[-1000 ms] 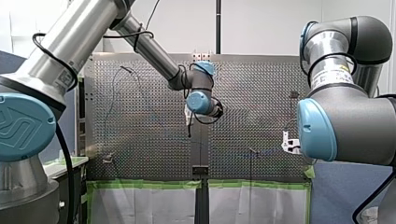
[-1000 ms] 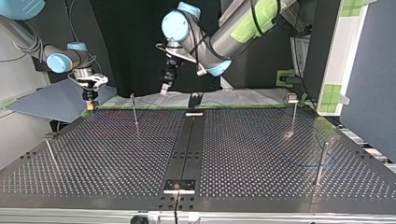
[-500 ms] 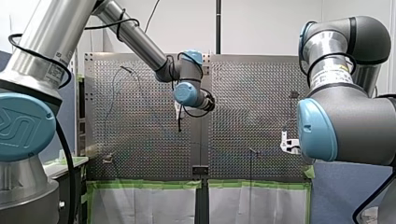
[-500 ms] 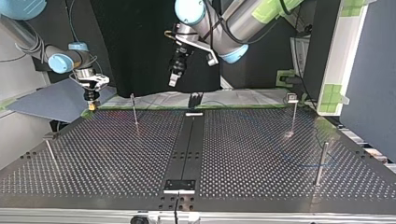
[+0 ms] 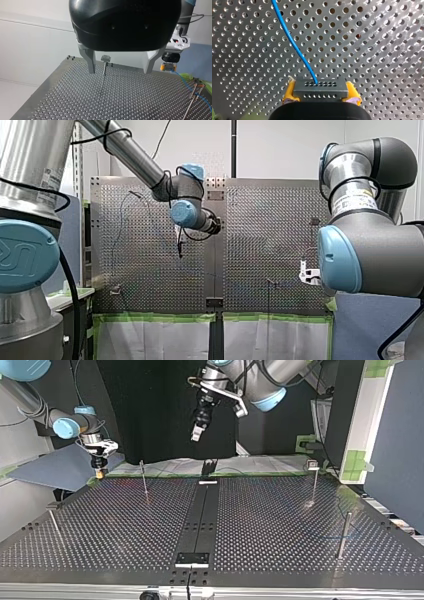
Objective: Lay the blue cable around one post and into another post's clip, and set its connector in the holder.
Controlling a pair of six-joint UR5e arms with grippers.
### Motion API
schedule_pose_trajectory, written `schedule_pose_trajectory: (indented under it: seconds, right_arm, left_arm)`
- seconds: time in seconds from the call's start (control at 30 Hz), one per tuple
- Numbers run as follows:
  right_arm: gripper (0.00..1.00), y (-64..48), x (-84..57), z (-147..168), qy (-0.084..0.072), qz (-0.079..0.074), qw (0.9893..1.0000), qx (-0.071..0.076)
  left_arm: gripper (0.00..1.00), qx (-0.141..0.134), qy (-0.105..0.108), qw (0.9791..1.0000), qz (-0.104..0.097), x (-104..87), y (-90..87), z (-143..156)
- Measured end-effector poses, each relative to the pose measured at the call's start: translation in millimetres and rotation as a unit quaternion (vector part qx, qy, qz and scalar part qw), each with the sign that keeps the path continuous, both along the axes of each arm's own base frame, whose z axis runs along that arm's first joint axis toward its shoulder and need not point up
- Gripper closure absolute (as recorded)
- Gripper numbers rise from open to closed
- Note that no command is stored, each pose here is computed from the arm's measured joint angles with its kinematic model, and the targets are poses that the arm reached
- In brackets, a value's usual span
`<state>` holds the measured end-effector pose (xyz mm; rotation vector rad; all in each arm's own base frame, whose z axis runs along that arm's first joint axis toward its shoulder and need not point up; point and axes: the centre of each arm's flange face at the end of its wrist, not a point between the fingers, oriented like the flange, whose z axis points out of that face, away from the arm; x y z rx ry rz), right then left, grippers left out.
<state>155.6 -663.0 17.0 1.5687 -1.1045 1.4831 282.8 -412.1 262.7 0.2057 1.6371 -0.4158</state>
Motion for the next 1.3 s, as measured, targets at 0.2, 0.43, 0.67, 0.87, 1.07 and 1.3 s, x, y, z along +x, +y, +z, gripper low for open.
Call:
schedule_pose_trajectory:
  seconds: [0.2,0.43,0.67,0.87,1.07,1.3]
  right_arm:
    - [1.0,0.0,2.0,0,0.0,0.001,1.0,-0.002]
    - [1.0,0.4,4.7,1,0.0,0.003,1.0,-0.003]
    - [1.0,1.5,9.5,1,0.0,0.007,1.0,-0.004]
    - [1.0,2.3,12.8,1,0.0,0.009,1.0,-0.004]
    - [1.0,3.0,15.8,1,0.0,0.011,0.9999,-0.004]
    - [1.0,3.3,20.4,2,0.001,0.015,0.9999,-0.005]
  left_arm:
    - [0.08,-0.027,-0.012,0.9996,0.002,-13.3,15.2,8]
    - [0.08,-0.074,-0.03,0.9968,0.006,-27.2,34.2,17]
    - [0.08,-0.092,-0.047,0.9946,0.009,-40.0,50.3,16]
    - [0.08,-0.083,-0.039,0.9957,0.01,-46.8,57.4,-11]
    - [0.08,-0.064,-0.023,0.9976,0.013,-52.4,65.6,-46]
    - [0.08,-0.055,-0.015,0.9982,0.019,-62.5,80.4,-74]
